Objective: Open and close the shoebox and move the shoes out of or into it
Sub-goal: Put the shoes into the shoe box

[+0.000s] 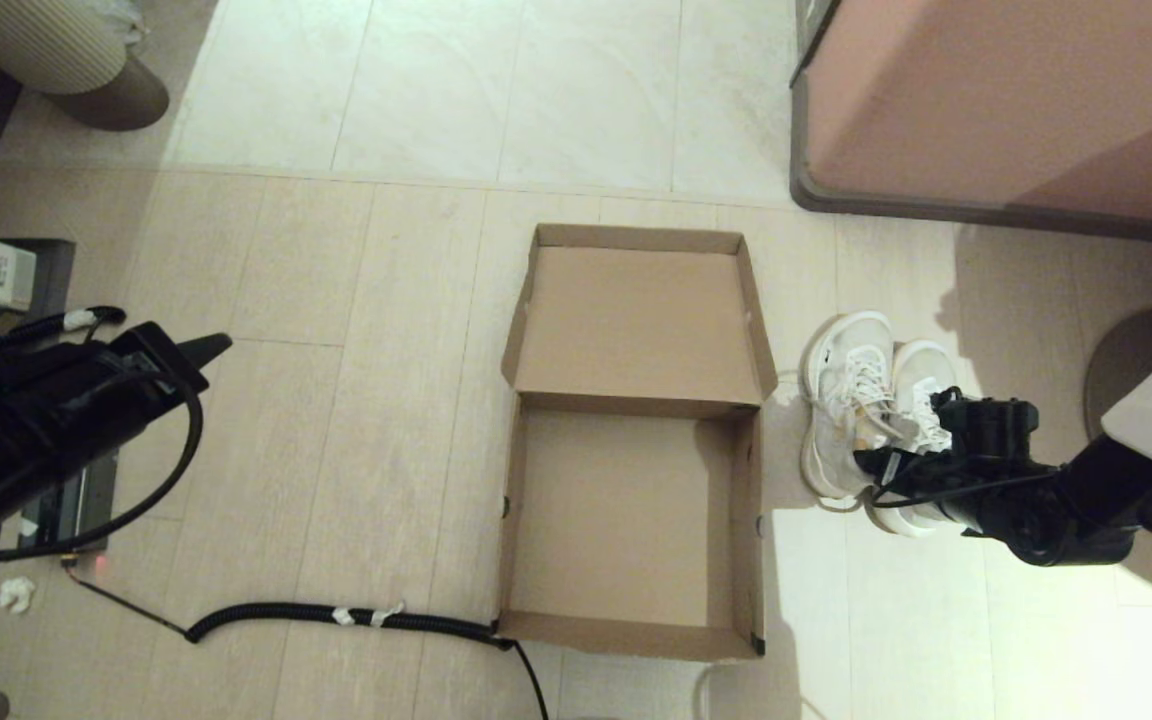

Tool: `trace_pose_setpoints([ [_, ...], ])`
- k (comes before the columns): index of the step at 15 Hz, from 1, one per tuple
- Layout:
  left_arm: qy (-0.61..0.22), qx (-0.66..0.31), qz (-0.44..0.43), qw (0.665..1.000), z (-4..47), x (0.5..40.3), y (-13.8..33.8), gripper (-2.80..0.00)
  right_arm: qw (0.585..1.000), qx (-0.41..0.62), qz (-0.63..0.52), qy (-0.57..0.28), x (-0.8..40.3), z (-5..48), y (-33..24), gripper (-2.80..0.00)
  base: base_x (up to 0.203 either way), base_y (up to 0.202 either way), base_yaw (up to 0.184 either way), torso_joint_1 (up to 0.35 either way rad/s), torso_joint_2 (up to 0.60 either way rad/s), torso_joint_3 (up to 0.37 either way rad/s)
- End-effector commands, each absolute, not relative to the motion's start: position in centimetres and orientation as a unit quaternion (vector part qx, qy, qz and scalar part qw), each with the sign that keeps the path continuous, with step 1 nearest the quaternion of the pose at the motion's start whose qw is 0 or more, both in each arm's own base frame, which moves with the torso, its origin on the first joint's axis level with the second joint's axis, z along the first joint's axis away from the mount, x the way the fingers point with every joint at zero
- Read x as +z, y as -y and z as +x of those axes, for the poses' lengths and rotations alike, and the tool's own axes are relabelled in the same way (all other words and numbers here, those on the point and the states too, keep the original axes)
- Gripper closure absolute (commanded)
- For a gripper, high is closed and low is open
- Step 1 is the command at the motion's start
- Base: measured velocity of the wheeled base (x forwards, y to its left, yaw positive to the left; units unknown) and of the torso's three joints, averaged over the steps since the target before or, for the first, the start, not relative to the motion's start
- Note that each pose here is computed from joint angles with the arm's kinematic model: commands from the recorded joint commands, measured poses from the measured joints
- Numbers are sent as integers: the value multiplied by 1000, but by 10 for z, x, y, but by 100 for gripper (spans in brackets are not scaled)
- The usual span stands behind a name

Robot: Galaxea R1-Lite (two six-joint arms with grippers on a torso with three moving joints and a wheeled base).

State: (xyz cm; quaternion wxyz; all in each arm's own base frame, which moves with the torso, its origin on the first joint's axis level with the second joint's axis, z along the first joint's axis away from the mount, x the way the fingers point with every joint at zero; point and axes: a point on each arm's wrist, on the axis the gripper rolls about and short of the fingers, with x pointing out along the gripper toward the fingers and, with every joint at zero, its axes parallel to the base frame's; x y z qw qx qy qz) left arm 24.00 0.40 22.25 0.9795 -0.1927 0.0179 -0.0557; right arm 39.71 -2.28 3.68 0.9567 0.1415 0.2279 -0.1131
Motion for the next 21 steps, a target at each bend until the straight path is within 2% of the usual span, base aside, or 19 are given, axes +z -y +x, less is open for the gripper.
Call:
trace_pose_setpoints([
  [1,-12,-54,-193,980,237,225,-5,0,954,-116,141,-239,21,404,24,-280,0,0,0,0,0,0],
  [7,-3,-52,-190,980,233,228,-7,0,952,-130,144,-238,3,420,36,-280,0,0,0,0,0,0],
  [8,-5,-51,-191,980,233,228,-7,0,953,-129,144,-232,1,422,36,0,0,0,0,0,0,0],
  [15,4,-51,-172,984,222,232,-6,0,956,-133,135,-222,-7,429,38,0,0,0,0,0,0,0],
  [18,22,-59,-169,984,219,242,-6,0,953,-146,139,-224,38,400,46,0,0,0,0,0,0,0],
  [21,24,-74,-159,984,218,245,-5,0,949,-144,155,-232,88,346,57,0,0,0,0,0,0,0],
])
